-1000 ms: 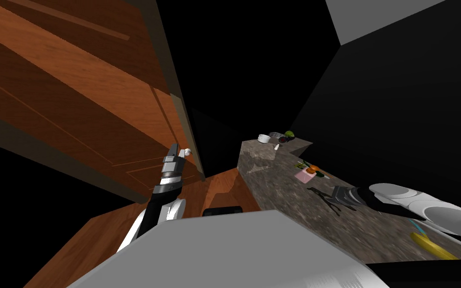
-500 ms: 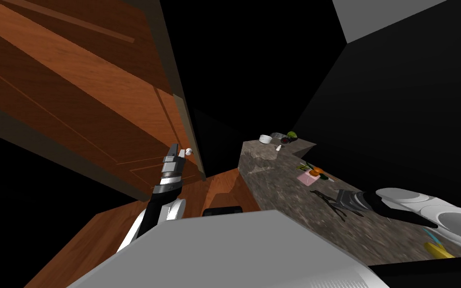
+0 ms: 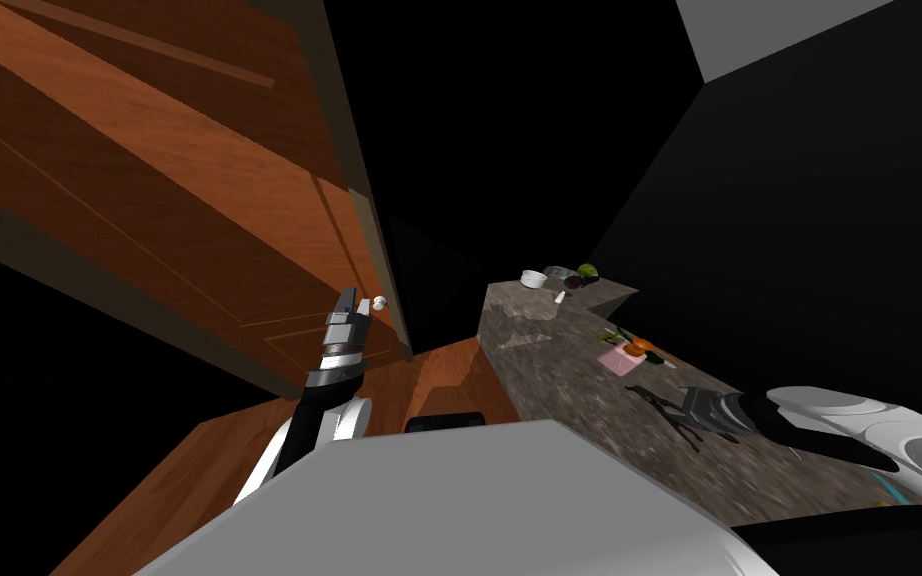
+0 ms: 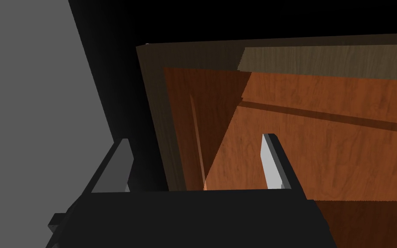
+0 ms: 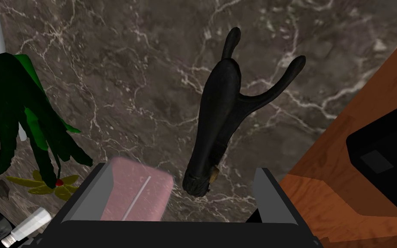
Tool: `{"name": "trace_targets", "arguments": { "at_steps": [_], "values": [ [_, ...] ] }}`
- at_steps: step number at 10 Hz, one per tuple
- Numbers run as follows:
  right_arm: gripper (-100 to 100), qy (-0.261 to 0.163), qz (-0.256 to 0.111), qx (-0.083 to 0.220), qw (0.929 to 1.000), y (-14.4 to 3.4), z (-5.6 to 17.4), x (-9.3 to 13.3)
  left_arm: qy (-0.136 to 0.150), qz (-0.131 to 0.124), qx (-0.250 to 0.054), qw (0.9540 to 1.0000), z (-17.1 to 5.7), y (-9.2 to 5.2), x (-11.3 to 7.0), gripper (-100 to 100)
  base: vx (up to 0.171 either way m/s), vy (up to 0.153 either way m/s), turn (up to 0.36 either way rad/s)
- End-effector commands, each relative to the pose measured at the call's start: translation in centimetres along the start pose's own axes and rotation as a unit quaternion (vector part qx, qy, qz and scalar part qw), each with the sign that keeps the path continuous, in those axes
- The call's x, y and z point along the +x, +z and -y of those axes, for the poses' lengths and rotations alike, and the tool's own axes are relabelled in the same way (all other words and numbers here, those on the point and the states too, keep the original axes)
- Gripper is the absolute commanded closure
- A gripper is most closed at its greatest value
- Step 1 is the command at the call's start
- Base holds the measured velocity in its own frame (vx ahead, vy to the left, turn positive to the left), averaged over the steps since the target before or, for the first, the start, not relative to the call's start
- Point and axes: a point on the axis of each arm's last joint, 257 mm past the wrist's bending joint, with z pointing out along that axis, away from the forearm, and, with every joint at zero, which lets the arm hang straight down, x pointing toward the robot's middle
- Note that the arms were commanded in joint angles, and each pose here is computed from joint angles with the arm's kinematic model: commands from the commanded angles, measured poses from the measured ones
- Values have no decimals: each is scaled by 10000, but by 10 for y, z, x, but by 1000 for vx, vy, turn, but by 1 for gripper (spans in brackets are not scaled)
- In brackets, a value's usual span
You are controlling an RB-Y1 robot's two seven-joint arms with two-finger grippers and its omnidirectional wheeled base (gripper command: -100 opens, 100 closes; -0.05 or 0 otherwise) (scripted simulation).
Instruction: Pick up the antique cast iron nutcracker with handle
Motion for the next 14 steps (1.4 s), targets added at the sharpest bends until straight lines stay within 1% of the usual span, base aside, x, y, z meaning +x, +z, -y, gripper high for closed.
{"name": "trace_targets", "arguments": {
  "at_steps": [1,2,3,4,6,7,9,11,12,14],
  "values": [
    [-100,53,-24,9,10000,-1,-3,4,0,0,0,10000,0,0,0,0,9,-8,37],
    [-100,193,51,39,9998,-1,-1,0,0,0,0,10000,0,0,0,0,4,-6,0],
    [-100,229,70,47,9997,-1,-1,-1,0,0,0,10000,0,0,0,0,0,0,0],
    [-100,92,-154,-5,9998,-4,-11,20,0,0,0,10000,0,0,0,0,7,-7,84],
    [-100,332,-37,49,9994,-4,-8,14,0,0,0,10000,0,0,0,0,7,-9,14],
    [-100,168,-295,-14,9994,-8,-18,36,0,0,0,10000,0,0,0,0,10,-7,69],
    [-100,413,-187,46,9990,-7,-15,31,0,0,0,10000,0,0,0,0,7,-9,19],
    [-100,408,-187,48,9990,-7,-15,31,0,0,0,10000,0,0,0,0,0,0,0],
    [100,415,-184,50,9990,-7,-15,31,0,0,0,10000,0,0,0,0,0,0,0],
    [100,415,-183,40,9990,-7,-16,31,0,0,0,10000,0,0,0,0,0,0,0]
  ]
}}
